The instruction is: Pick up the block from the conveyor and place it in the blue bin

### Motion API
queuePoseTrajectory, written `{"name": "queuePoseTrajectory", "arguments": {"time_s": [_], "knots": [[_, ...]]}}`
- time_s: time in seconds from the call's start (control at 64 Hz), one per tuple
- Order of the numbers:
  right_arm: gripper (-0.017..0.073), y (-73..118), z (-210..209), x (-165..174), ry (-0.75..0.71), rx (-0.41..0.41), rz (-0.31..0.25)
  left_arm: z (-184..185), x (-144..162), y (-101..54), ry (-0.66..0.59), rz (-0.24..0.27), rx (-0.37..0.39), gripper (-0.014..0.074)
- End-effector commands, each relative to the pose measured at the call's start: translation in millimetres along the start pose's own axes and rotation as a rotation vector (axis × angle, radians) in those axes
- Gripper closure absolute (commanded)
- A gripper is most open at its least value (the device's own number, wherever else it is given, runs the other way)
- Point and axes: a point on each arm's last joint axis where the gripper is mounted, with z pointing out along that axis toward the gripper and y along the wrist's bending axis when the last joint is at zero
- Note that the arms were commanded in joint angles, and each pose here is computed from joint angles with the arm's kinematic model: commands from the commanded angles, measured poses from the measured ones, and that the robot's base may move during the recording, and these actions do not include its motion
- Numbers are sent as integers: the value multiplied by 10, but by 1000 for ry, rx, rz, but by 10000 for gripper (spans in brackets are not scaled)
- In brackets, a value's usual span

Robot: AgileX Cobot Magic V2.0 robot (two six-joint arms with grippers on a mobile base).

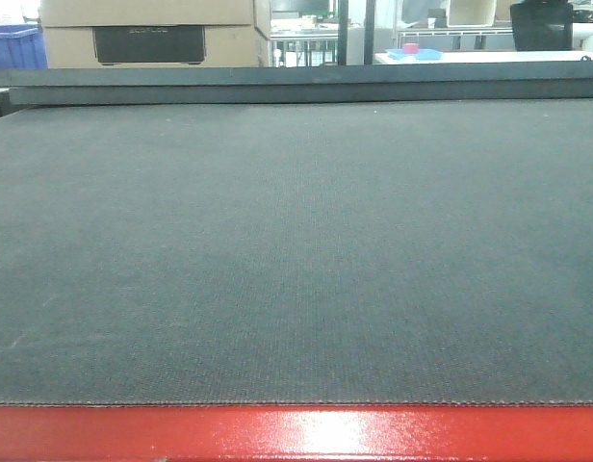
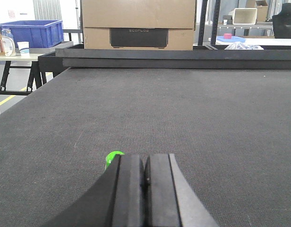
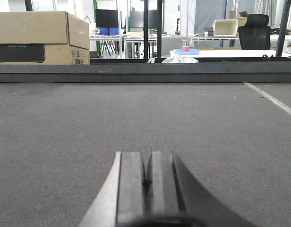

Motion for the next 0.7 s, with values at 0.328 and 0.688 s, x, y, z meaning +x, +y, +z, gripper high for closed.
{"name": "queuePoseTrajectory", "arguments": {"time_s": [0.328, 0.688], "knots": [[721, 0, -3, -18, -25, 0, -3, -6, -24, 4, -22, -7, -6, 704], [721, 0, -3, -25, -32, 0, -3, -10, -96, 9, -101, -7, -12, 704]]}}
